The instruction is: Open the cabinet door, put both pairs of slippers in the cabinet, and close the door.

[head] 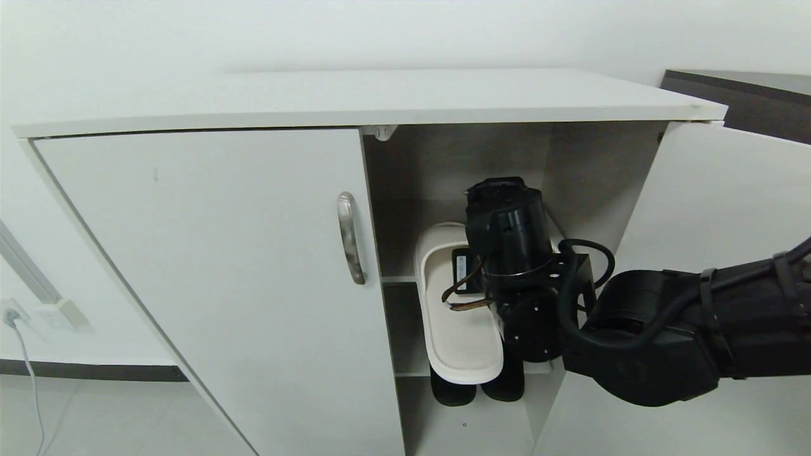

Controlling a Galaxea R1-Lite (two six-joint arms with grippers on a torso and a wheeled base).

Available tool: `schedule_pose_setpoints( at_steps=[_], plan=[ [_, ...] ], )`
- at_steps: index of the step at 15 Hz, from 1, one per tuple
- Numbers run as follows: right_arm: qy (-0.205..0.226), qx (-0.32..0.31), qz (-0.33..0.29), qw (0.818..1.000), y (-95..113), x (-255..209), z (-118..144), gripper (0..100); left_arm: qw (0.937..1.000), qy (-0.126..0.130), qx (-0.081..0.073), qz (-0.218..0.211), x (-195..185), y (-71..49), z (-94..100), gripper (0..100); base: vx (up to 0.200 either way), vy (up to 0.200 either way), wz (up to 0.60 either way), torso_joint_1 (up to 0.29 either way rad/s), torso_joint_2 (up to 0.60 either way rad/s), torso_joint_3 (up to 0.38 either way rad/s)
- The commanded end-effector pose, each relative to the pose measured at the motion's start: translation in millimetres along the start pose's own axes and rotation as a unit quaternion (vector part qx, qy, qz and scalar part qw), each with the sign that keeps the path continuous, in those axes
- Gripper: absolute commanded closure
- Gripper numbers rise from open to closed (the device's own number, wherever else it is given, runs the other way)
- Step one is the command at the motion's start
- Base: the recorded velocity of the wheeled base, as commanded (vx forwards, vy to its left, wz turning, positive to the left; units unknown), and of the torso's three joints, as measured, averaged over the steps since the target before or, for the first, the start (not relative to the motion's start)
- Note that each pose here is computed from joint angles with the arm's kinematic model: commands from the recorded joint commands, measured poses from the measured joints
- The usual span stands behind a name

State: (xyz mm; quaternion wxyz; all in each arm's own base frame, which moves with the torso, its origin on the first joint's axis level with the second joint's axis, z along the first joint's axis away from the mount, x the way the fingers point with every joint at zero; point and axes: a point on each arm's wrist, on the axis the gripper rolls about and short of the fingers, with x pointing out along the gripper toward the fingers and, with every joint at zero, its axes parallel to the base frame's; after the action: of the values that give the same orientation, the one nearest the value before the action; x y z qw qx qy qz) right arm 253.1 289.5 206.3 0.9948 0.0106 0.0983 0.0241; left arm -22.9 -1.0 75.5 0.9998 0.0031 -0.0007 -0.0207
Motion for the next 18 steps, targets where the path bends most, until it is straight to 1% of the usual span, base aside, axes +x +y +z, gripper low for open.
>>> schedule_pose_setpoints(
  at_steps=[1,5,6,8,11,18],
  plan=[
    [-0.004,0.003,-0.008,1.000,1,11,-2,100,1.0000,0.001,0.000,0.000,0,0.0,0.0,100,0.000,0.000,0.00,0.000,0.00,0.000],
    [-0.010,-0.008,-0.009,1.000,0,31,8,100,1.0000,0.001,-0.001,0.000,0,0.0,0.0,100,0.000,0.000,0.00,0.000,0.00,0.000],
    [-0.006,-0.011,-0.015,1.000,-1,36,10,100,1.0000,0.001,-0.001,0.000,0,0.0,0.0,100,0.000,0.000,0.00,0.000,0.00,0.000],
    [0.003,-0.013,-0.006,1.000,-2,46,18,100,1.0000,0.001,-0.001,0.000,0,0.0,0.0,100,0.000,0.000,0.00,0.000,0.00,0.000],
    [0.005,-0.012,-0.006,1.000,2,58,28,100,1.0000,0.001,-0.001,0.000,0,0.0,0.0,100,0.000,0.000,0.00,0.000,0.00,0.000],
    [0.005,-0.008,-0.019,1.000,3,85,31,100,1.0000,0.001,-0.002,0.000,0,0.0,0.0,100,0.000,0.000,0.00,0.000,0.00,0.000]
  ],
)
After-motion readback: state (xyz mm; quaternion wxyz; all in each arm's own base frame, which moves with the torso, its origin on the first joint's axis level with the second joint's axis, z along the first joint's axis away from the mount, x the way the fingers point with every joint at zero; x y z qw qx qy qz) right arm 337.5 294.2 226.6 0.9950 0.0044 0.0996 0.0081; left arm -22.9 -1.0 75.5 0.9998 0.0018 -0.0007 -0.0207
